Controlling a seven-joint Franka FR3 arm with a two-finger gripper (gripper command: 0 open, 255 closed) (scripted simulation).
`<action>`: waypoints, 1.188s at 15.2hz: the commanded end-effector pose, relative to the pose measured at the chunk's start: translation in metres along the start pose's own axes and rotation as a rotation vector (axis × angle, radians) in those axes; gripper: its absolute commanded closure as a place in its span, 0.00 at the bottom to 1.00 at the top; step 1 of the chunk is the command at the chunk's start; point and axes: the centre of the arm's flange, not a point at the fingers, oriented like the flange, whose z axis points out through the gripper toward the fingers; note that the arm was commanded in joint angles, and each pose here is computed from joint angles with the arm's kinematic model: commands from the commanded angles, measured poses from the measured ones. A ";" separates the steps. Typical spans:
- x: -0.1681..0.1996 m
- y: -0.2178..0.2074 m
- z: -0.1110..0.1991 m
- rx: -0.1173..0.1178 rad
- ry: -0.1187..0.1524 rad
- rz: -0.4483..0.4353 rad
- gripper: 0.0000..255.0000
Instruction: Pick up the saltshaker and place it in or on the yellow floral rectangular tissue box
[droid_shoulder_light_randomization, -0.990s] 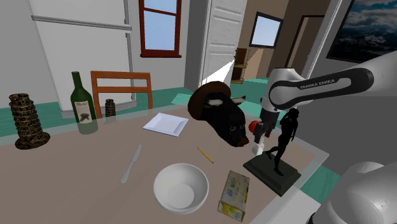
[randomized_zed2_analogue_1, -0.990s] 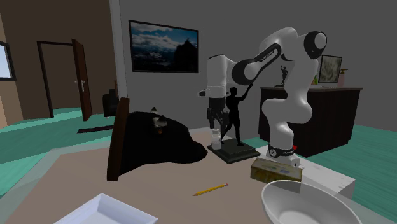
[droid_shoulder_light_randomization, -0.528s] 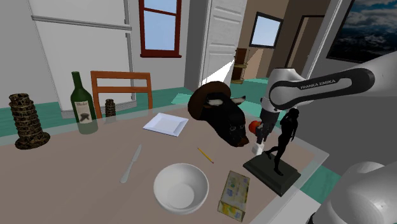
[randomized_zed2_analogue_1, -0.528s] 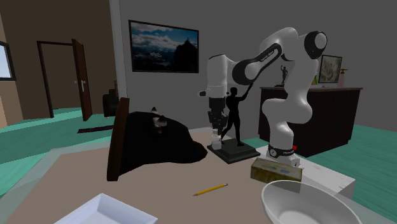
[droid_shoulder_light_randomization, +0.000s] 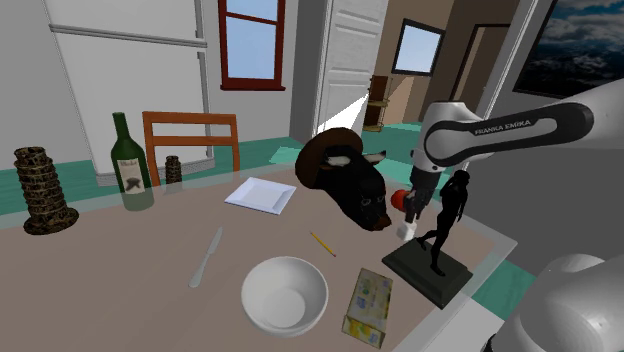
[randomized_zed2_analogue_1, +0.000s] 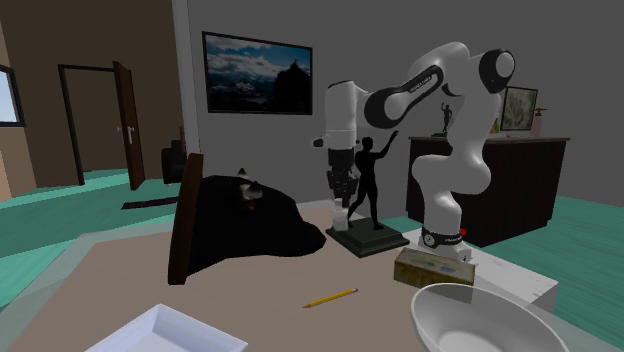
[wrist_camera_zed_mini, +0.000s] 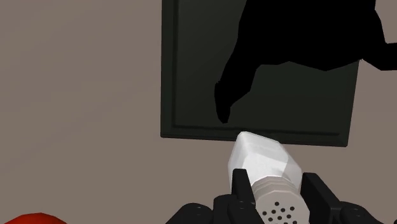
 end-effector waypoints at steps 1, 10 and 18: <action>-0.001 0.000 -0.010 0.000 -0.001 0.000 1.00; -0.003 0.000 -0.058 0.000 -0.001 0.000 1.00; -0.020 -0.050 -0.085 0.000 -0.001 0.000 1.00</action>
